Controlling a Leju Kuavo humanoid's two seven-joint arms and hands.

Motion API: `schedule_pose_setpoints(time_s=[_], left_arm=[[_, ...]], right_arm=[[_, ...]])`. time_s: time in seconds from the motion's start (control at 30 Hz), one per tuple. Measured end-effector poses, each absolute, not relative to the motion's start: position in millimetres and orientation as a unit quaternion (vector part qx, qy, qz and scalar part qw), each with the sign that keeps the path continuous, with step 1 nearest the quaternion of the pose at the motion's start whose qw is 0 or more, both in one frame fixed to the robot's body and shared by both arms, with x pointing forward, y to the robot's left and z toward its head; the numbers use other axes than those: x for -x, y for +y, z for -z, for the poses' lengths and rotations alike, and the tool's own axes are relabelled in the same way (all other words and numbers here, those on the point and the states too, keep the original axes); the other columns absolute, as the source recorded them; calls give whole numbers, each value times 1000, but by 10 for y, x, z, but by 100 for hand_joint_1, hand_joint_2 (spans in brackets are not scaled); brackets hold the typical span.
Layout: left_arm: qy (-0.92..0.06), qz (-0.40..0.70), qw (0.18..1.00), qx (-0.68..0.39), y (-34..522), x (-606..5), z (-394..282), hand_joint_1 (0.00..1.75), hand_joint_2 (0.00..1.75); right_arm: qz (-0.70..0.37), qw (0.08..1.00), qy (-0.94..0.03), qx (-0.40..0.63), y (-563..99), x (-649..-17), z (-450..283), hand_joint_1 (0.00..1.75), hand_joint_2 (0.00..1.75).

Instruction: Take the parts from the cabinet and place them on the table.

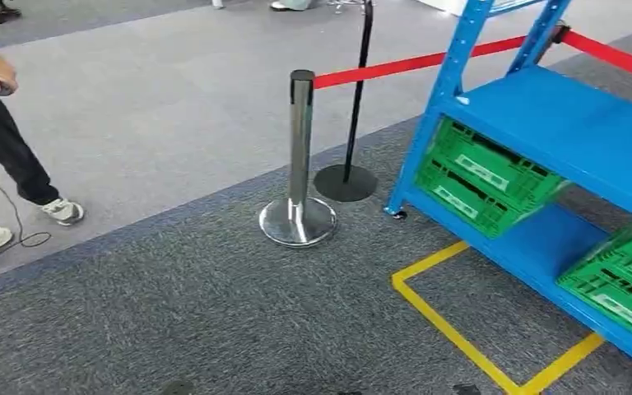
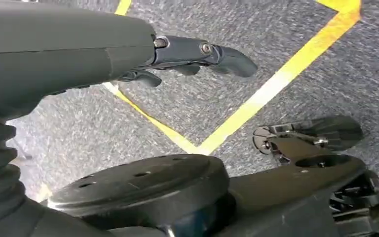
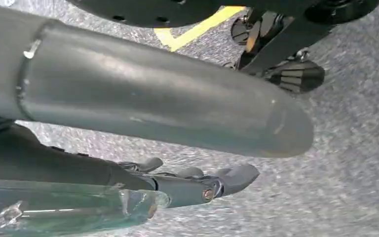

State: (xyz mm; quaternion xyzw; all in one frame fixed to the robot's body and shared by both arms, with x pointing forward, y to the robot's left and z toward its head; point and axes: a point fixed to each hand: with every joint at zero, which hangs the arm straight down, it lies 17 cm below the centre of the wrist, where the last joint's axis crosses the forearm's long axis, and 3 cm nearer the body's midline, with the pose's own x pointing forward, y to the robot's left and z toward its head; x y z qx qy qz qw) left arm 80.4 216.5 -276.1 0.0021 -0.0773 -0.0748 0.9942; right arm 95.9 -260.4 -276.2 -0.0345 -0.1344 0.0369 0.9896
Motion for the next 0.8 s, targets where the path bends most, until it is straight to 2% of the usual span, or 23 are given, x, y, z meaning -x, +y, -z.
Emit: schedule_pose_setpoints(time_s=[0.8], left_arm=[[-77,82,994,3,2109,-816,2752,0,175]], right_arm=[[-40,990,-130,34,-2621,-935,2767,0,0]])
